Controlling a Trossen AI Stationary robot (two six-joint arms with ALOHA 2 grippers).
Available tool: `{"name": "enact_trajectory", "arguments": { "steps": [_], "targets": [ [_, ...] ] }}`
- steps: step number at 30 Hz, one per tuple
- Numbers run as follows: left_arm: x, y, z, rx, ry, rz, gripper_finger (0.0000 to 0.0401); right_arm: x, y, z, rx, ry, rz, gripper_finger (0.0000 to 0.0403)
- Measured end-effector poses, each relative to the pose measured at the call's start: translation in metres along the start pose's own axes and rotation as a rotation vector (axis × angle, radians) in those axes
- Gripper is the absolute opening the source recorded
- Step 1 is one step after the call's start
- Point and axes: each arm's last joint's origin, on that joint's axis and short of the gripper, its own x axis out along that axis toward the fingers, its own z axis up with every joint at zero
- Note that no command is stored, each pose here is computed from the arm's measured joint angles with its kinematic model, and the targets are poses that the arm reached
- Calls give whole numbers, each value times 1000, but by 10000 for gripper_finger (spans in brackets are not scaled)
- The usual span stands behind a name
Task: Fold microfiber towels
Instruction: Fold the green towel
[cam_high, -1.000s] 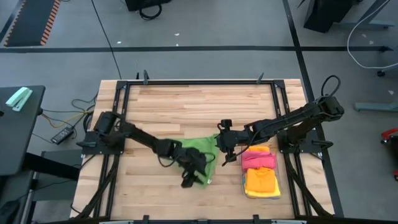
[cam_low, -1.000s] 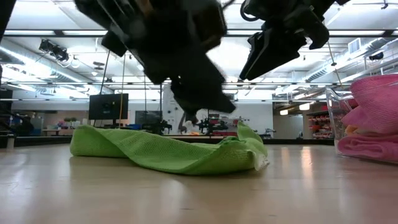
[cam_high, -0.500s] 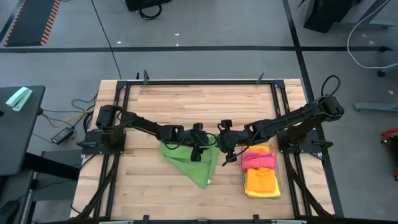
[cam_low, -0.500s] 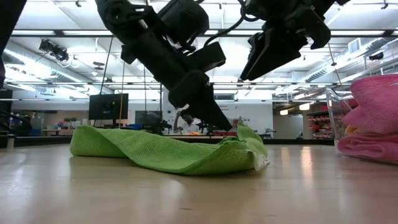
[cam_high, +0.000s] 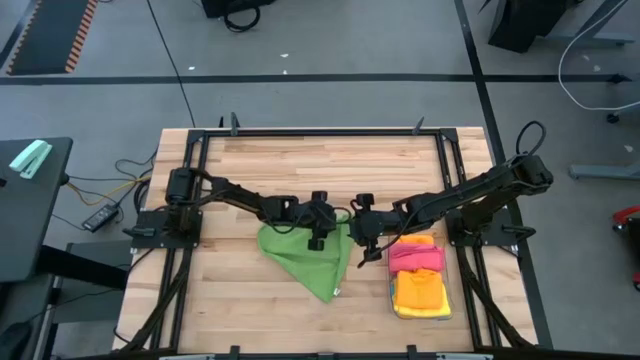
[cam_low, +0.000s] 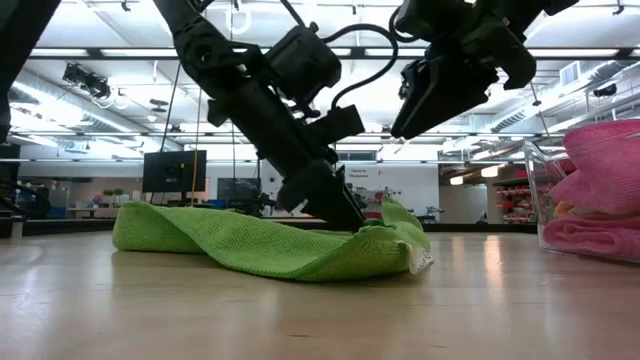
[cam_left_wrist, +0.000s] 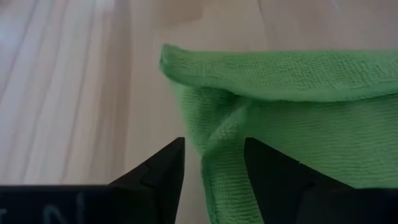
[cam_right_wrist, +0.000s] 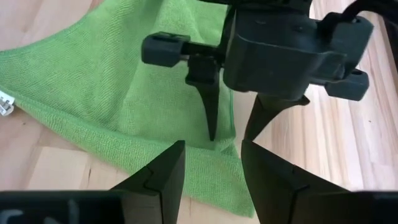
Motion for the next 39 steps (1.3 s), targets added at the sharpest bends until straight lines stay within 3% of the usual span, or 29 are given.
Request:
{"name": "enact_trajectory", "arguments": {
  "steps": [7,10,14,17,21,29,34,39],
  "targets": [
    [0,0,3,17,-29,-6,143,0,0,0,7,-4,-1,165],
    [0,-1,3,8,-40,-55,106,0,0,0,10,-4,-1,165],
    [0,-2,3,-26,-40,-75,28,0,0,0,11,-5,-1,165],
    [-3,0,4,-46,-35,-60,11,0,0,0,16,-5,-1,165],
    [-22,13,15,-44,-33,29,6,0,0,0,18,-4,-1,165],
    [-78,54,21,-102,108,275,5,0,0,0,24,-3,-1,165],
    [-102,80,4,-189,279,403,4,0,0,-1,38,2,0,165],
    [-100,106,-27,-276,492,496,10,0,0,-1,48,2,0,165]
  ]
}}
